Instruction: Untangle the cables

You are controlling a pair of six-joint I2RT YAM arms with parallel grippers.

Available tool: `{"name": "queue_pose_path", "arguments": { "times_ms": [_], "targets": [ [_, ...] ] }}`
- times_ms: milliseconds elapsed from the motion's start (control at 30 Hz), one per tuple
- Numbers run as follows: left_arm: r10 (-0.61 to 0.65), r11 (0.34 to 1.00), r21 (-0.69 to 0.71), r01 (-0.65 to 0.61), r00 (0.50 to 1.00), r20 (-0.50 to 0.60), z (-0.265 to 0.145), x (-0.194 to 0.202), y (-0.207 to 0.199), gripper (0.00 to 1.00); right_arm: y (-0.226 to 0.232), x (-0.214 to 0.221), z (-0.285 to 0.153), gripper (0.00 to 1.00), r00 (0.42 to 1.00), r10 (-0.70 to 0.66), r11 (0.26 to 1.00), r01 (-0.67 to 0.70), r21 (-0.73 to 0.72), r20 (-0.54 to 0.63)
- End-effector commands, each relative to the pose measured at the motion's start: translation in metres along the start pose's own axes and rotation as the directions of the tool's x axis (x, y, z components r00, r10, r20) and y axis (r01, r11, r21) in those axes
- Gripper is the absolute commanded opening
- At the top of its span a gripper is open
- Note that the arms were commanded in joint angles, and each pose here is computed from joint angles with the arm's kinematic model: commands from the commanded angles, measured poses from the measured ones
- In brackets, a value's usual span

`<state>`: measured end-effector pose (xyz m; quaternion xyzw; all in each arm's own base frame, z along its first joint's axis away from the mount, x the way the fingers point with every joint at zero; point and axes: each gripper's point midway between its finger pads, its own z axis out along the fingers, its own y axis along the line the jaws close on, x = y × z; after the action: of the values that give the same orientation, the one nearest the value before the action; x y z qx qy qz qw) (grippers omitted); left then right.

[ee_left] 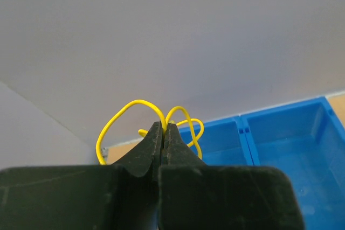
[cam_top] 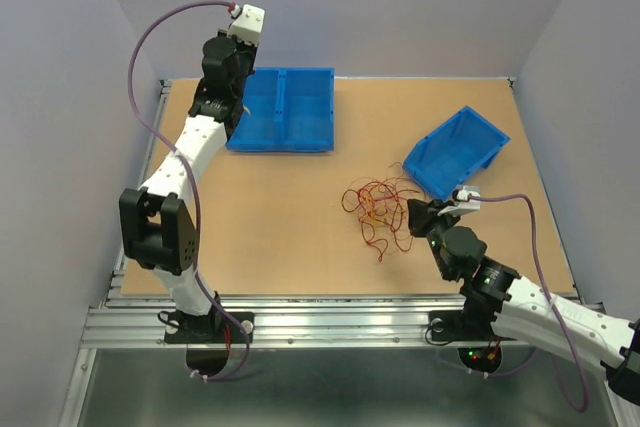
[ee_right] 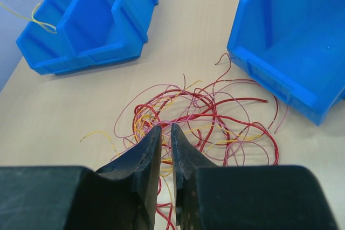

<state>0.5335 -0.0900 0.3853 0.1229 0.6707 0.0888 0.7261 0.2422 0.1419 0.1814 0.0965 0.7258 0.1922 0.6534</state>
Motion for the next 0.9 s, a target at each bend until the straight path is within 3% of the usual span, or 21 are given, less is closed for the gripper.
{"name": "queue_pose_path", "arguments": {
  "times_ms": [0, 267, 333, 367, 400, 467, 500, 567, 600, 700, 833, 867],
  "targets": [
    [-0.058, 0.995, 0.075, 0.061, 0.998, -0.033, 0.02, 0.031, -0.012, 0.0, 0.0, 0.001, 0.0, 0.19, 1.0, -0.006, 1.0, 0.006, -0.017, 0.006],
    [-0.093, 0.979, 0.162, 0.121, 0.981, -0.17, 0.023, 0.09, -0.042, 0.0, 0.0, 0.0, -0.002, 0.2, 1.0, -0.003, 1.0, 0.003, -0.025, 0.012],
    [-0.093, 0.974, 0.183, 0.132, 0.973, -0.21, 0.026, 0.095, -0.048, 0.14, 0.001, -0.001, -0.002, 0.2, 1.0, 0.002, 1.0, -0.002, -0.028, 0.015],
    [-0.092, 0.972, 0.192, 0.135, 0.971, -0.22, 0.026, 0.096, -0.05, 0.24, 0.001, 0.0, -0.002, 0.21, 1.0, -0.002, 1.0, 0.002, -0.029, 0.012],
    [-0.088, 0.971, 0.198, 0.135, 0.969, -0.229, 0.025, 0.096, -0.05, 0.43, 0.001, 0.0, -0.001, 0.22, 1.0, -0.002, 1.0, 0.002, -0.029, 0.012],
    [-0.093, 0.971, 0.196, 0.138, 0.971, -0.221, 0.024, 0.089, -0.048, 0.57, 0.002, 0.002, -0.001, 0.24, 1.0, -0.007, 1.0, 0.007, -0.03, 0.005],
    [-0.091, 0.972, 0.192, 0.132, 0.974, -0.209, 0.021, 0.08, -0.044, 0.71, 0.003, 0.008, 0.001, 0.27, 1.0, -0.025, 0.999, 0.024, -0.034, -0.014],
    [-0.087, 0.975, 0.182, 0.131, 0.969, -0.23, 0.015, 0.077, -0.042, 0.84, 0.011, 0.011, 0.002, 0.38, 0.998, -0.04, 0.998, 0.037, -0.06, -0.041],
    [-0.08, 0.983, 0.142, 0.12, 0.963, -0.258, 0.011, 0.078, -0.036, 0.87, 0.015, 0.016, 0.002, 0.4, 0.997, -0.051, 0.996, 0.046, -0.075, -0.065],
    [-0.022, 0.975, 0.201, 0.095, 0.94, -0.339, -0.015, 0.082, -0.058, 0.91, 0.036, 0.029, 0.002, 0.48, 0.986, -0.078, 0.985, 0.053, -0.166, -0.15],
    [0.058, 0.925, 0.373, 0.065, 0.949, -0.31, -0.067, 0.064, -0.115, 0.95, 0.045, 0.052, 0.007, 0.69, 0.958, -0.136, 0.979, 0.091, -0.183, -0.251],
    [0.096, 0.876, 0.478, 0.066, 0.947, -0.306, -0.089, 0.071, -0.153, 0.96, 0.043, 0.061, 0.014, 0.71, 0.948, -0.16, 0.981, 0.122, -0.151, -0.275]
  ]
}}
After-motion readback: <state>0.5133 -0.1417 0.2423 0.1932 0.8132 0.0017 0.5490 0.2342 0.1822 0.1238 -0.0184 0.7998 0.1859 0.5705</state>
